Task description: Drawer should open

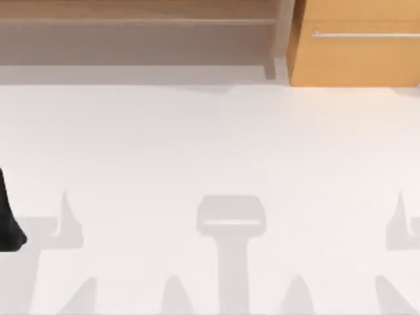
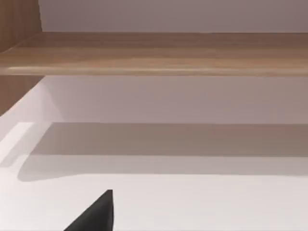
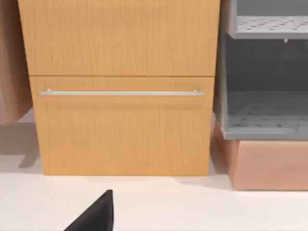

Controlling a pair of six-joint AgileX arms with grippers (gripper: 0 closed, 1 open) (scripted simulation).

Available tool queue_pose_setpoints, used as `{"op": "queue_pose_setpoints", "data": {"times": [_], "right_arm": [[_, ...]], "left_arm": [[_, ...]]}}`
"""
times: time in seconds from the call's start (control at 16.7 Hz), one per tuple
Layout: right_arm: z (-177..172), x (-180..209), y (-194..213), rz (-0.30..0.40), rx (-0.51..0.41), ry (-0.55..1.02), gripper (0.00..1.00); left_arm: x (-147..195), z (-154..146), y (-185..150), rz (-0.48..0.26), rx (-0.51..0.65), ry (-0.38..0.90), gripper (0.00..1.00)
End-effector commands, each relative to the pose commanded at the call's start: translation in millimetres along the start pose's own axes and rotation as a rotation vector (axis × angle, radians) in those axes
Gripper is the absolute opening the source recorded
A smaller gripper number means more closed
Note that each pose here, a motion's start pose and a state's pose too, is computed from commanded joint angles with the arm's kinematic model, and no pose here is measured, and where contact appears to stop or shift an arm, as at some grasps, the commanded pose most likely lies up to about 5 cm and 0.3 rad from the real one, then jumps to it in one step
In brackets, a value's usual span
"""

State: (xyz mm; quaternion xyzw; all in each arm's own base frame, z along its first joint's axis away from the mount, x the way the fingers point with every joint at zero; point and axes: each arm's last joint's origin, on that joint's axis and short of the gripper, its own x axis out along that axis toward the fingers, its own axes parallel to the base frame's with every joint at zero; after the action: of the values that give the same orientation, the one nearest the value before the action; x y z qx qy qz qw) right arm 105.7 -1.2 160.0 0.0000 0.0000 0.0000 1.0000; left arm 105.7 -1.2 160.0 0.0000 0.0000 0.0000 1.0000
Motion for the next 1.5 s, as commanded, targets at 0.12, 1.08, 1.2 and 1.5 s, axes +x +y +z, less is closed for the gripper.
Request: {"op": "queue_pose_setpoints", "data": {"times": [0.12,1.08,1.2,1.5], "right_arm": [[0.4,0.0,-0.1,0.000,0.000,-0.001,1.00],[76.3,58.7,-107.4,-0.006,0.008,0.008,1.00],[78.8,61.5,-121.1,-0.002,0.004,0.004,1.00],[80.1,62.3,-126.5,0.000,0.000,0.000,1.00]], "left_arm": [[0.0,0.0,0.0,0.000,0.000,0.000,1.00],[0.0,0.0,0.0,0.000,0.000,0.000,1.00],[0.0,0.0,0.0,0.000,0.000,0.000,1.00],[0.0,0.0,0.0,0.000,0.000,0.000,1.00]]}}
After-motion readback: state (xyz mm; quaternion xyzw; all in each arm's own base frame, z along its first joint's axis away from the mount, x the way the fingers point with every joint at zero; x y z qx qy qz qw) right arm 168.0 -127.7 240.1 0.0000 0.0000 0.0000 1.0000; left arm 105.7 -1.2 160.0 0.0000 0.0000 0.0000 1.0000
